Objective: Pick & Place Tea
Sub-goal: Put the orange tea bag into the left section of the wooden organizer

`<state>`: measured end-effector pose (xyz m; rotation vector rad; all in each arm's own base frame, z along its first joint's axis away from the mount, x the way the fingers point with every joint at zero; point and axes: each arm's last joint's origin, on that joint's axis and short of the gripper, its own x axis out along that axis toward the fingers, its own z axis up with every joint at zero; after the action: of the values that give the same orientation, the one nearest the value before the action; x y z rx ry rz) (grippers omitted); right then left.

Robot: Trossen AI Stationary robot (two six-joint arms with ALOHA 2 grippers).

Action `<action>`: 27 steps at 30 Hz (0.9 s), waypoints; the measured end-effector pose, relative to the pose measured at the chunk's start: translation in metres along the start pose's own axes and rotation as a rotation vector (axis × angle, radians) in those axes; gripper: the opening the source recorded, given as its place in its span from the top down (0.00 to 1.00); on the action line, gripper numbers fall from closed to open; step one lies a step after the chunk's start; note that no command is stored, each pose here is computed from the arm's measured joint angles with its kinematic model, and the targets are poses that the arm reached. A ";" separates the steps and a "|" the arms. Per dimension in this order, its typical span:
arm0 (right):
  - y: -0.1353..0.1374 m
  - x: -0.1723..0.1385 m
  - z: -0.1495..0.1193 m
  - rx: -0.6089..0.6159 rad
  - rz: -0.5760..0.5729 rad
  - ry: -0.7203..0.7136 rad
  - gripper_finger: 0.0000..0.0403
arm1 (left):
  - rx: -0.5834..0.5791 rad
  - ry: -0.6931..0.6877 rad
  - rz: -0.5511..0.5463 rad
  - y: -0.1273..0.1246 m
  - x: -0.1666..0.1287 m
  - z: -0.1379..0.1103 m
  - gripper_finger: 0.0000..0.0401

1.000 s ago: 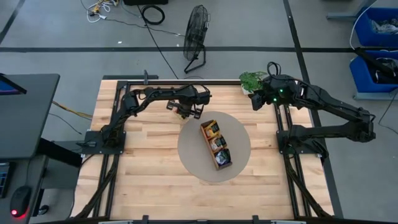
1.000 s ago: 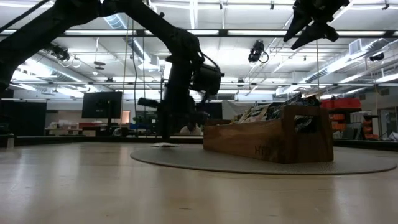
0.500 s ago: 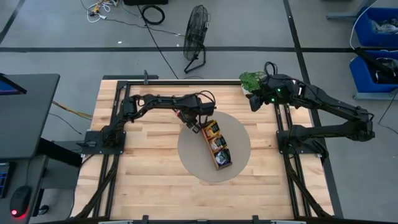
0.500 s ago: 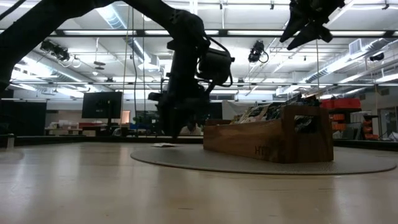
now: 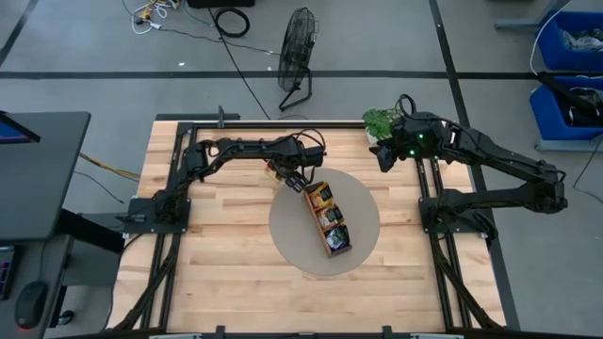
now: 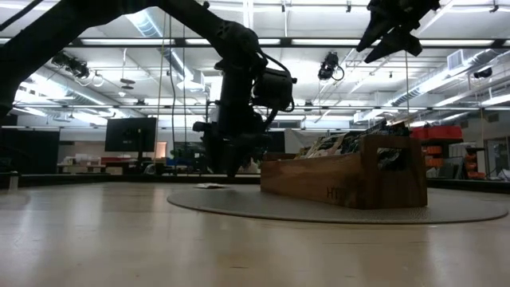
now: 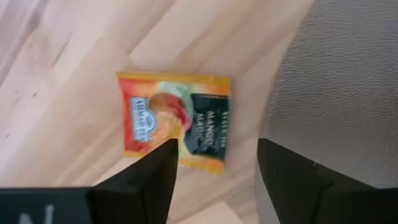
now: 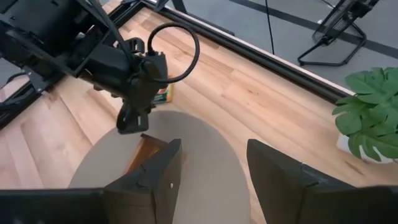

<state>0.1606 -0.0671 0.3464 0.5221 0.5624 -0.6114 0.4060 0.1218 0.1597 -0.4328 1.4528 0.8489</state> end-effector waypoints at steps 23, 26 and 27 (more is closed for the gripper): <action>0.001 0.000 0.002 0.010 0.020 -0.014 0.53 | -0.009 0.064 -0.062 0.004 0.022 -0.005 0.80; 0.001 0.000 0.002 0.010 0.021 -0.014 0.53 | 0.004 0.086 -0.026 0.010 0.019 -0.004 0.86; 0.001 0.000 0.002 0.010 0.021 -0.013 0.53 | 0.008 0.088 -0.011 0.011 0.018 -0.004 0.87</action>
<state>0.1618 -0.0673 0.3480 0.5329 0.5409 -0.5975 0.3939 0.1302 0.1444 -0.4762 1.5334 0.8237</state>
